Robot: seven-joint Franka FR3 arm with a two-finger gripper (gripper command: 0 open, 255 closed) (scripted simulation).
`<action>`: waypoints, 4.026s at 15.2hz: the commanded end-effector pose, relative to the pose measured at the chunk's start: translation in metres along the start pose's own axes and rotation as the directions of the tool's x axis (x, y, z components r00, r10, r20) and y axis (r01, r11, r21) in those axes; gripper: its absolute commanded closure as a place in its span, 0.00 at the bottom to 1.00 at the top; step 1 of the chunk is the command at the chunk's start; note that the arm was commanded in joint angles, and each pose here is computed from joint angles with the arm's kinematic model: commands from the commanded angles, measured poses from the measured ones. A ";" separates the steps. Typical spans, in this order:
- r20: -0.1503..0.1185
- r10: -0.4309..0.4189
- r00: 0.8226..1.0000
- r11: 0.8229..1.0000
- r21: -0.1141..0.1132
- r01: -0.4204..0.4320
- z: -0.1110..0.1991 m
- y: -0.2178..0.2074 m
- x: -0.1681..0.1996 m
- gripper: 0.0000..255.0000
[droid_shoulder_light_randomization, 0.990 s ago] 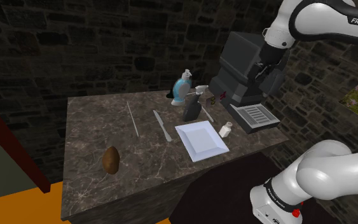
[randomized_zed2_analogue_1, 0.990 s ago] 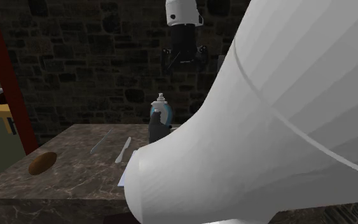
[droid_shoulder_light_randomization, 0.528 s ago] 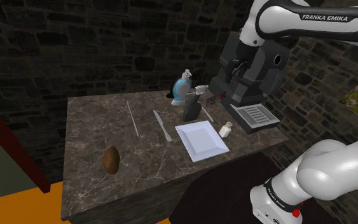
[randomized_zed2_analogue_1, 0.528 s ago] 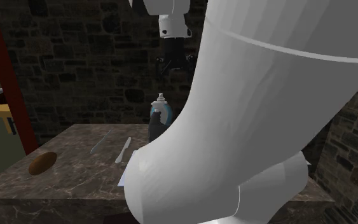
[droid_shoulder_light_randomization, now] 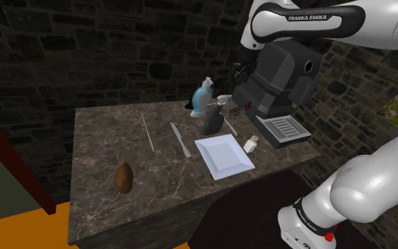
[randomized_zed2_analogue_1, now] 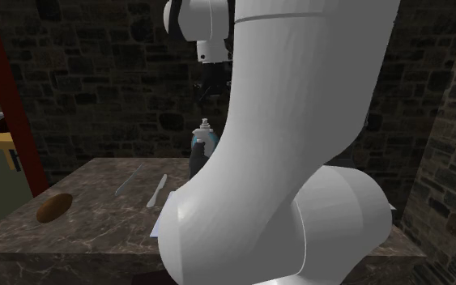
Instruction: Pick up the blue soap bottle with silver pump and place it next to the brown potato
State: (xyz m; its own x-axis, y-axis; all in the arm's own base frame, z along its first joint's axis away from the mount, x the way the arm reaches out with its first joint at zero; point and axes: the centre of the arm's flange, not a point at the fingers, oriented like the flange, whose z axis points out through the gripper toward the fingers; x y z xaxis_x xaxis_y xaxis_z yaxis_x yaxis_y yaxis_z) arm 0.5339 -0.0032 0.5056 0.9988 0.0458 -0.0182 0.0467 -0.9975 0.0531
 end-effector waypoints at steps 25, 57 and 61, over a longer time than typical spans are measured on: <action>-0.015 -0.017 1.000 1.000 0.015 0.017 0.085 -0.019 0.166 0.00; -0.015 -0.017 1.000 1.000 0.015 0.017 -0.015 -0.013 0.164 1.00; -0.015 -0.017 1.000 1.000 0.015 0.017 -0.036 -0.012 0.164 1.00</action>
State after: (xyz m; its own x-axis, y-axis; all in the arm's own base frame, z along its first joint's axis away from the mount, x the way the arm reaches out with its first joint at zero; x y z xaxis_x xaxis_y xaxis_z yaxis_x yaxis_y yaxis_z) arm 0.6958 0.0178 0.5322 0.9980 0.0632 -0.0044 0.0633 -0.9973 0.0374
